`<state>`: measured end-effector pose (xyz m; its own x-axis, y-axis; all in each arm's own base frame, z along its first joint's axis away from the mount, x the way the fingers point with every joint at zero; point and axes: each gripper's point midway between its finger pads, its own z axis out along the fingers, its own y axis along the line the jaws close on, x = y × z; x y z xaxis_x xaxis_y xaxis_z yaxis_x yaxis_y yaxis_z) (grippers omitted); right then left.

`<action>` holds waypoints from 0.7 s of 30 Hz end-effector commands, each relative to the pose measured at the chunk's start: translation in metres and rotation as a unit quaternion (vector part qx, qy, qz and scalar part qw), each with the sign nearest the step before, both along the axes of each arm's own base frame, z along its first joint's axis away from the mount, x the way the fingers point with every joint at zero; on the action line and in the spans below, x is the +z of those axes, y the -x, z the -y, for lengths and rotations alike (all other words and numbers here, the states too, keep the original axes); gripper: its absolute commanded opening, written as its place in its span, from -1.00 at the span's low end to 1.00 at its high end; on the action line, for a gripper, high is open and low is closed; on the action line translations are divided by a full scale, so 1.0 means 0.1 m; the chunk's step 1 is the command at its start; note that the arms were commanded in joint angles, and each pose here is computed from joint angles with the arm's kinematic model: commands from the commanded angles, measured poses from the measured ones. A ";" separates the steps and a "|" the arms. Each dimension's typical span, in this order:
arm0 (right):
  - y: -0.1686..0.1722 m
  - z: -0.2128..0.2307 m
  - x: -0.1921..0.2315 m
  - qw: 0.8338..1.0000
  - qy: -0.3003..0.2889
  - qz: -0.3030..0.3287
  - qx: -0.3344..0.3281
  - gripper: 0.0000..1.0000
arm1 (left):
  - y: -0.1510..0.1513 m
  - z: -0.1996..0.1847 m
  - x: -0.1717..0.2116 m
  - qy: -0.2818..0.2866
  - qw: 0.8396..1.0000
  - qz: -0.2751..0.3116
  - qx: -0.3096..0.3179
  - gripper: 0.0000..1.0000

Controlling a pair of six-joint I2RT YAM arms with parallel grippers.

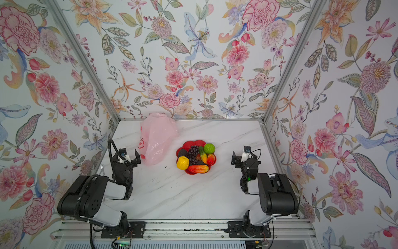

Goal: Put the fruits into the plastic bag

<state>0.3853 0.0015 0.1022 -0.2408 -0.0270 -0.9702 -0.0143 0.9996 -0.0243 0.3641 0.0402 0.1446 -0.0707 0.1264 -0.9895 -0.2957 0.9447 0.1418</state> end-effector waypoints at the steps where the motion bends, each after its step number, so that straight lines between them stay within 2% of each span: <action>1: -0.02 -0.01 0.04 1.000 0.001 0.003 0.001 0.98 | 0.00 0.04 0.05 -0.008 1.000 0.011 -0.007 0.98; 4: -0.02 0.00 0.04 1.000 0.003 0.001 -0.001 0.98 | 0.01 0.03 0.05 -0.008 1.000 0.010 -0.007 0.99; 8: -0.02 0.10 0.07 0.999 0.009 0.004 -0.042 0.98 | 0.00 0.03 0.04 -0.009 1.000 0.009 -0.006 0.99; 11: 0.00 0.19 0.17 0.998 0.005 0.006 -0.070 0.98 | 0.05 0.01 0.07 -0.015 1.000 0.005 0.027 0.99; 12: 0.01 0.21 0.20 0.997 0.004 0.003 -0.076 0.98 | 0.04 0.03 0.12 -0.022 1.000 0.009 0.020 0.98; 16: 0.02 0.37 0.38 0.992 -0.014 -0.023 -0.127 0.98 | -0.03 -0.05 0.28 -0.025 0.997 -0.019 0.069 0.98; 18: 0.05 0.59 0.42 0.974 -0.072 -0.059 -0.207 0.98 | -0.03 -0.21 0.38 0.002 0.991 -0.029 0.127 0.99; 19: 0.10 0.72 0.41 0.956 -0.109 -0.087 -0.256 0.98 | -0.02 -0.32 0.42 0.034 0.984 -0.037 0.170 0.99; 20: 0.12 0.80 0.44 0.940 -0.138 -0.114 -0.290 0.98 | -0.06 -0.36 0.44 0.071 0.978 -0.052 0.189 0.98; 21: 0.11 0.82 0.47 0.931 -0.157 -0.138 -0.299 0.98 | -0.15 -0.32 0.46 0.091 0.978 -0.077 0.171 0.98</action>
<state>0.4030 -0.0521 0.1775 -0.2458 0.2226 -0.9434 0.3390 0.9315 0.1315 0.3826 0.0533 0.1990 -0.1013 0.0455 -0.9938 -0.4781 0.8738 0.0887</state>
